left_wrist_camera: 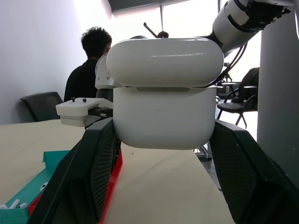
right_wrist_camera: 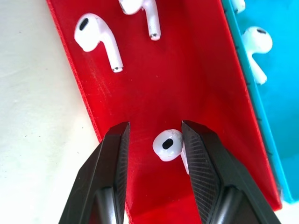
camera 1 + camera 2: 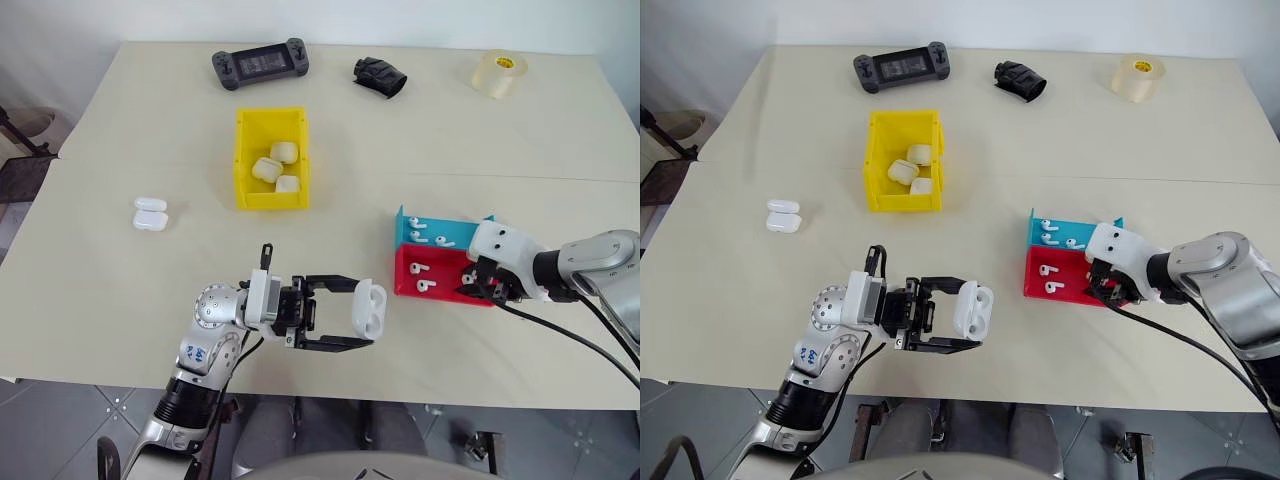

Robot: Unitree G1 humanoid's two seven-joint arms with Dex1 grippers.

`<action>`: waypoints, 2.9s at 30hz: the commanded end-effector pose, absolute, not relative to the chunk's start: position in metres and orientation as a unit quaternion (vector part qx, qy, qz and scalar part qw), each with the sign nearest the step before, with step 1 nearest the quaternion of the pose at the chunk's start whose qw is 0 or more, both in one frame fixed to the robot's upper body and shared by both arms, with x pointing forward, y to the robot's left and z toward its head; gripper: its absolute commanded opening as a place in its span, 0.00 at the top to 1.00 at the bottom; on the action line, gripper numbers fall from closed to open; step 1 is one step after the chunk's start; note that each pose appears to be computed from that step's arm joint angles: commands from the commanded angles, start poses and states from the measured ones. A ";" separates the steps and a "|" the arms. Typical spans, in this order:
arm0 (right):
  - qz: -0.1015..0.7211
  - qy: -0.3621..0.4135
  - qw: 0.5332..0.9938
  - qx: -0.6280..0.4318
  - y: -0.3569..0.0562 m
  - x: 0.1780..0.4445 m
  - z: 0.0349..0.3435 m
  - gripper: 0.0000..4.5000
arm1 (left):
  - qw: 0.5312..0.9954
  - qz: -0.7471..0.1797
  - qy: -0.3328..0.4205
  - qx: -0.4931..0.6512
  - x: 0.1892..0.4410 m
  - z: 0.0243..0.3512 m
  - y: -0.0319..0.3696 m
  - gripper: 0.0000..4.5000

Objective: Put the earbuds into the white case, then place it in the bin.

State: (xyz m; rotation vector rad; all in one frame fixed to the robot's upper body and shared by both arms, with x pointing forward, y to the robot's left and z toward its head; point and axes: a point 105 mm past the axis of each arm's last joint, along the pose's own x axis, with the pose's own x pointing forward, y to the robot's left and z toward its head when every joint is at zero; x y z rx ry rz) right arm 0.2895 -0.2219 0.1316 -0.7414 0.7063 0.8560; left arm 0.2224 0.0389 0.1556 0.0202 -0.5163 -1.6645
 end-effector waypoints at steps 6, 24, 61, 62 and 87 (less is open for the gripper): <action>0.406 0.318 0.770 -0.375 -0.225 0.290 0.137 0.60 | 0.636 -0.730 -0.249 0.017 0.217 0.166 0.039 0.39; 0.441 0.307 0.713 -0.451 -0.237 0.293 0.134 0.60 | 0.640 -0.727 -0.248 0.020 0.216 0.166 0.040 0.39; 0.476 -0.148 0.867 -0.004 -0.171 0.229 0.257 0.88 | 0.604 -0.763 -0.224 -0.055 0.236 0.174 0.034 0.39; 0.468 -0.175 0.866 0.023 -0.167 0.224 0.261 0.88 | 0.603 -0.764 -0.222 -0.060 0.239 0.176 0.033 0.39; 0.502 -0.214 0.835 0.074 -0.099 0.201 0.230 0.88 | 0.571 -0.792 -0.199 -0.085 0.248 0.193 0.028 0.39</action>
